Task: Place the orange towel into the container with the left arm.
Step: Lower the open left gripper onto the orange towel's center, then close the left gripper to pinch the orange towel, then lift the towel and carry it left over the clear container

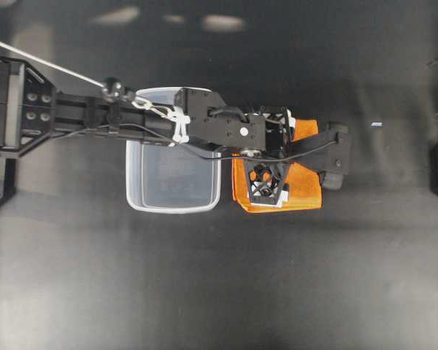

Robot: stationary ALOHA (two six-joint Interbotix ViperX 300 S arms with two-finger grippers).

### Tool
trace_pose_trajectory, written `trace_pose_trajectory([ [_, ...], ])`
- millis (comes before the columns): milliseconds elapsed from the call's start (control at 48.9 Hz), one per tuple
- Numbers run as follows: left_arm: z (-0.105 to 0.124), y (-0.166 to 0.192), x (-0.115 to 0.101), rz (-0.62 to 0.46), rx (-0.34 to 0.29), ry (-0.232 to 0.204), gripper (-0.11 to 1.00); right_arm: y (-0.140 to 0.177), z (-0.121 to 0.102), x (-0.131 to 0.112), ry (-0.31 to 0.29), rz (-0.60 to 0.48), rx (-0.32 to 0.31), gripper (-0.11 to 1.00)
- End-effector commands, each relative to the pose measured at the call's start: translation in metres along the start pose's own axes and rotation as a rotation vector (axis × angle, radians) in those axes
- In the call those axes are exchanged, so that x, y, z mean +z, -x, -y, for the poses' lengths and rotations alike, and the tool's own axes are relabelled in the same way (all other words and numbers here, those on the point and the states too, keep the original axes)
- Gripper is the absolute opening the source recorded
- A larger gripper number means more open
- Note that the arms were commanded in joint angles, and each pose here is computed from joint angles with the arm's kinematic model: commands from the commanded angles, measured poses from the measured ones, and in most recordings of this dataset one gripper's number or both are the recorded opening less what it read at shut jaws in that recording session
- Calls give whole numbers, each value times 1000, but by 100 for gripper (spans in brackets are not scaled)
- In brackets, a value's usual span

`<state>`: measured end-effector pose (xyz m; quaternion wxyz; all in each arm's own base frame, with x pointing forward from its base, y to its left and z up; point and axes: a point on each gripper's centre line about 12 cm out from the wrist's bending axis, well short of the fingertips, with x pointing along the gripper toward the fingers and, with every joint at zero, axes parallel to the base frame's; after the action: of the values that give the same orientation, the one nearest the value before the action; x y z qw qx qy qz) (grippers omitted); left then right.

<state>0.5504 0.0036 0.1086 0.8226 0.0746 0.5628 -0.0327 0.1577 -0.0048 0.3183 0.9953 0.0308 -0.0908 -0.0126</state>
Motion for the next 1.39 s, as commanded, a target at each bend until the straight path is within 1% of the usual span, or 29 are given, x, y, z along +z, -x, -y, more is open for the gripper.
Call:
trace_pose_trajectory([
  [0, 2, 1, 2, 12, 3, -6, 89, -2, -1, 6, -4, 14, 4, 76],
  [184, 1, -1, -2, -2, 2, -2, 87, -2, -1, 6, -2, 12, 4, 76],
  [266, 2, -3, -8, -23, -1, -4, 81, -2, -1, 5, -2, 10, 5, 76],
  [307, 4, -3, -10, -36, -4, -7, 74, -2, -1, 5, -2, 11, 3, 76],
  [368, 6, -2, -11, -50, -7, -11, 59, -2, -1, 5, -2, 9, 3, 76],
  [491, 7, 10, -4, -25, -5, -16, 24, -2, -1, 4, -1, 4, 5, 76],
  [531, 5, 14, -3, -16, -2, -13, 14, -2, -1, 3, 3, 3, 3, 76],
  [572, 4, 20, -1, -7, 0, -11, 7, -2, -1, 3, 3, 3, 3, 76],
  [736, 0, 51, 9, 39, 9, -6, 6, -1, -1, 2, 3, 1, 3, 76],
  [838, -4, 88, 17, 95, 19, 0, 6, -1, -1, 2, 3, 1, 3, 76],
  [940, -4, 140, 27, 176, 30, -1, 6, -1, -1, 2, 3, 1, 3, 76],
  [1022, -5, 187, 27, 232, 39, 1, 6, -1, -1, 2, 3, 1, 3, 76],
  [1104, -8, 228, 19, 267, 47, 8, 6, -1, -1, 2, 2, 0, 4, 76],
  [1186, -10, 257, 4, 262, 51, 15, 6, -1, -1, 2, 3, 0, 3, 76],
  [1267, -11, 271, -17, 225, 50, 24, 6, -1, -1, 1, 3, -2, 3, 76],
  [1370, -13, 271, -46, 171, 49, 38, 6, -1, -1, 1, 3, -2, 3, 76],
])
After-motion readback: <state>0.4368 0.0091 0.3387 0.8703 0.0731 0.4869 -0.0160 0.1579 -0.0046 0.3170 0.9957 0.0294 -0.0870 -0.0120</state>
